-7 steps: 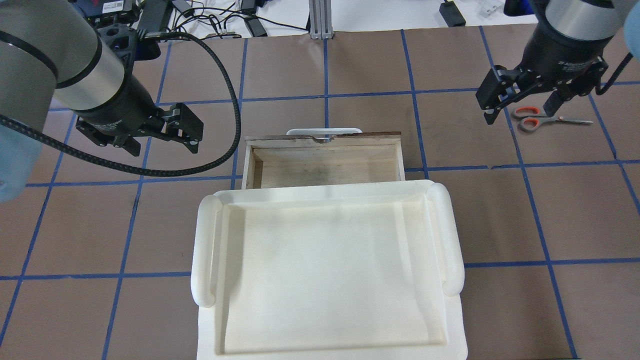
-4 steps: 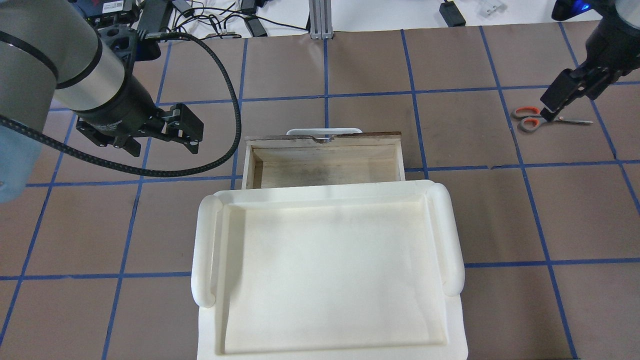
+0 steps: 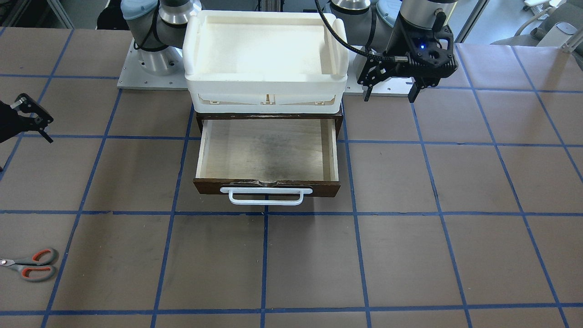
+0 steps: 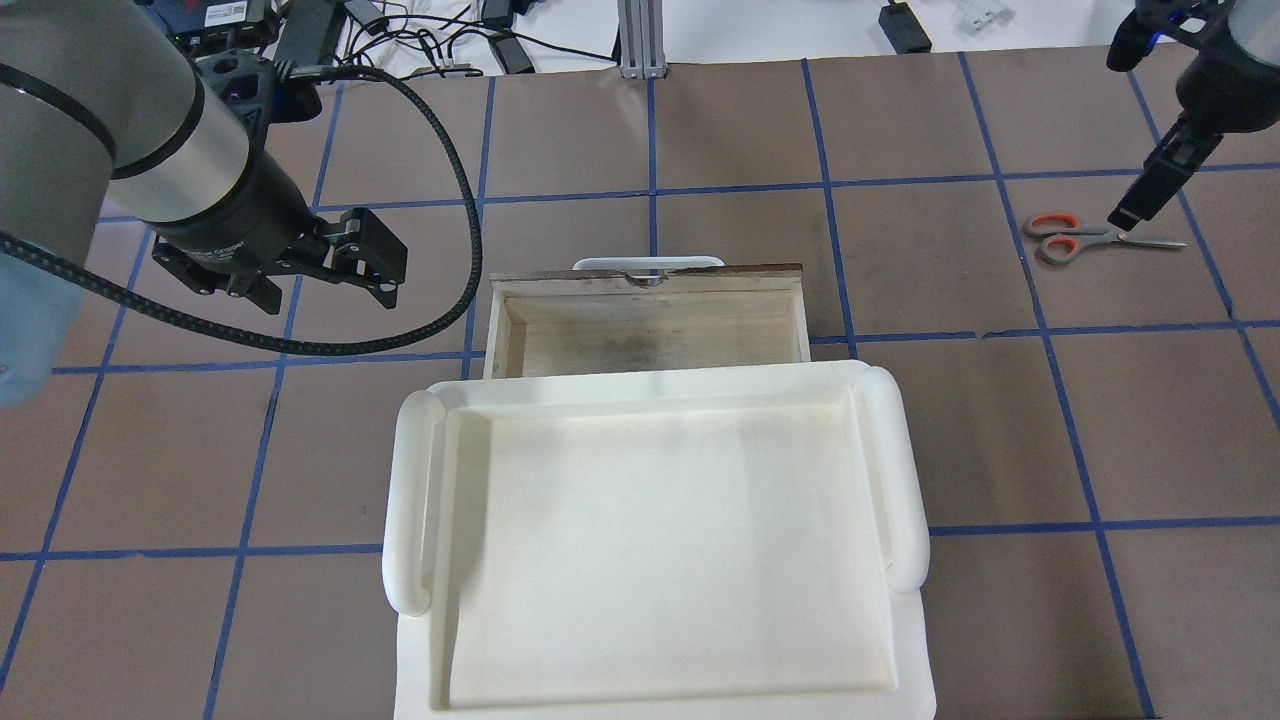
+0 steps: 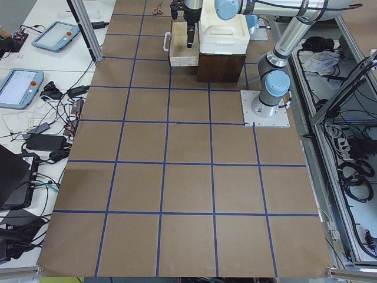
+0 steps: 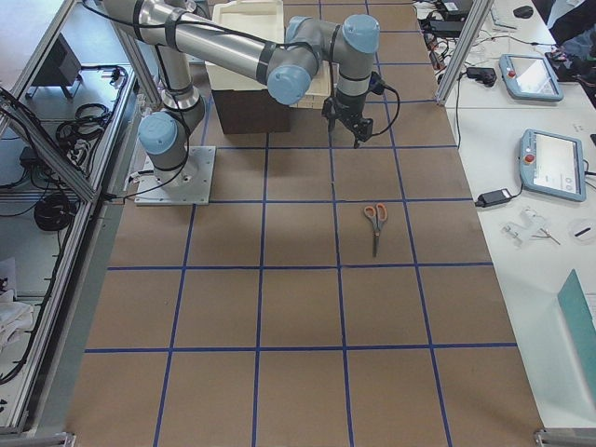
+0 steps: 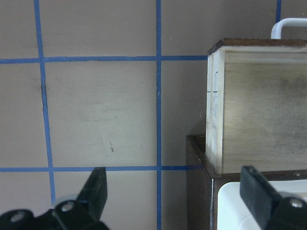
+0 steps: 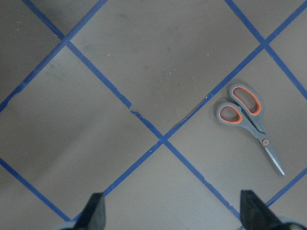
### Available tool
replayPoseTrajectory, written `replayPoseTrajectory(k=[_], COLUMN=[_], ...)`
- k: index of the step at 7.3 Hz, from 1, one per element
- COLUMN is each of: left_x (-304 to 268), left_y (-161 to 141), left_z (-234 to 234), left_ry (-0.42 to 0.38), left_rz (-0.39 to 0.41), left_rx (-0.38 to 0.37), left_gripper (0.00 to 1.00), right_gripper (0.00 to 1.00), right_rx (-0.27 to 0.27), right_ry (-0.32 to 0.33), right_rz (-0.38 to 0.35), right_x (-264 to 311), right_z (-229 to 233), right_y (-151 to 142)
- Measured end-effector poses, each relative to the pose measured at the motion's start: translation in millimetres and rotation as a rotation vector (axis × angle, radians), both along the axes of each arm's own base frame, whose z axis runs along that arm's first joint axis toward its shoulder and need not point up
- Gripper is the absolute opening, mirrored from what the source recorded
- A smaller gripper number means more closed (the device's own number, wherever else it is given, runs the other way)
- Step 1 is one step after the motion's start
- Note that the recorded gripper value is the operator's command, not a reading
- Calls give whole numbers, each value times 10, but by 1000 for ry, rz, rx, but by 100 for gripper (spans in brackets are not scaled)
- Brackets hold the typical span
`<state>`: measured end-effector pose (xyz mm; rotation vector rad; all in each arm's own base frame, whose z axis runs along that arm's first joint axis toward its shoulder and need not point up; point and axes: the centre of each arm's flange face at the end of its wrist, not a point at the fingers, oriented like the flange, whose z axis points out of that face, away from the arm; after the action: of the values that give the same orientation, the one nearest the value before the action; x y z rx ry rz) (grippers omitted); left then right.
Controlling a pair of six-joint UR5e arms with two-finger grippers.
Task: Put scissors in drawer and close it
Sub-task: 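Move the right gripper over the grey-and-orange scissors and lower it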
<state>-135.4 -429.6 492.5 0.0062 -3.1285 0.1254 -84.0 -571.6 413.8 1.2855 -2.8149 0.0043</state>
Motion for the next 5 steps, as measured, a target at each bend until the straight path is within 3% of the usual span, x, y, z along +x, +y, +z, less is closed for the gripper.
replayPoseTrajectory(k=[2,5], left_x=[-1,-1], left_y=[1,0], left_z=[-6,-16], left_ry=[1,1], left_rz=[0,0], left_rx=[1,2], left_gripper=[100,100], right_gripper=[100,100], right_rx=[14,20], right_ry=[-2,2], right_rz=[149,307], right_x=[-352,-827], right_z=[-377,-813], right_y=[-186,-339])
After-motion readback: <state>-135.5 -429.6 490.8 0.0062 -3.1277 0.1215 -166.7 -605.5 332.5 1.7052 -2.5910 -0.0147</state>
